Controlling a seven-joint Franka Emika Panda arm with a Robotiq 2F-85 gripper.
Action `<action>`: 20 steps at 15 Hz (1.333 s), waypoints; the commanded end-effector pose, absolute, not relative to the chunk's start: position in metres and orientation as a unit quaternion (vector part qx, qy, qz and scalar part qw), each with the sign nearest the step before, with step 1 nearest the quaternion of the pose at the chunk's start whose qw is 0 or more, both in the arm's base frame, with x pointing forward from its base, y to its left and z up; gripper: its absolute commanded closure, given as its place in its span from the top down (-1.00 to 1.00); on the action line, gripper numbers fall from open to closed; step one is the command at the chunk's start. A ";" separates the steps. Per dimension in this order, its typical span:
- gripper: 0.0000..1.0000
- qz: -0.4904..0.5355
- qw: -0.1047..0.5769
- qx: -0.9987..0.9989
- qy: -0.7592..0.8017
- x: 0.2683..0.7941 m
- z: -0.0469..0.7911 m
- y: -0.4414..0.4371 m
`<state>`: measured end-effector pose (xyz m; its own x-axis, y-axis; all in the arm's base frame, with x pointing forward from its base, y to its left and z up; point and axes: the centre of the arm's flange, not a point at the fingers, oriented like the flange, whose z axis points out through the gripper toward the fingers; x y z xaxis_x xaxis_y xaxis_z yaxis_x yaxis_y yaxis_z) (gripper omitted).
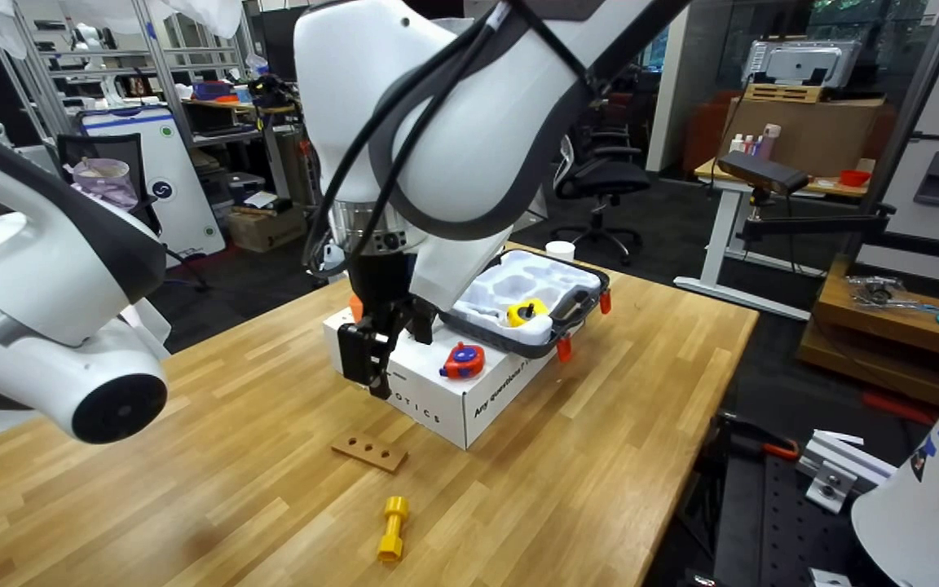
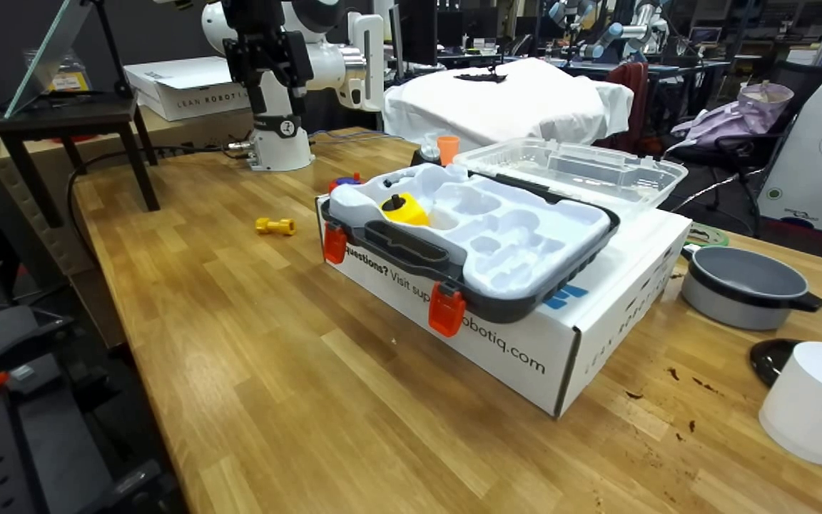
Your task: Pick the object and put it on the right on the table
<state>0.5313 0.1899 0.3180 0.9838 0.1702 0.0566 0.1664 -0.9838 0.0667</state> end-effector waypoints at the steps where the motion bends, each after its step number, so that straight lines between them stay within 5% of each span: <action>1: 1.00 0.031 0.031 0.995 0.085 0.531 0.318 0.190; 10: 1.00 0.018 0.064 0.998 0.013 0.538 0.295 0.189; 20: 1.00 -0.030 0.008 0.997 -0.075 0.537 0.260 0.232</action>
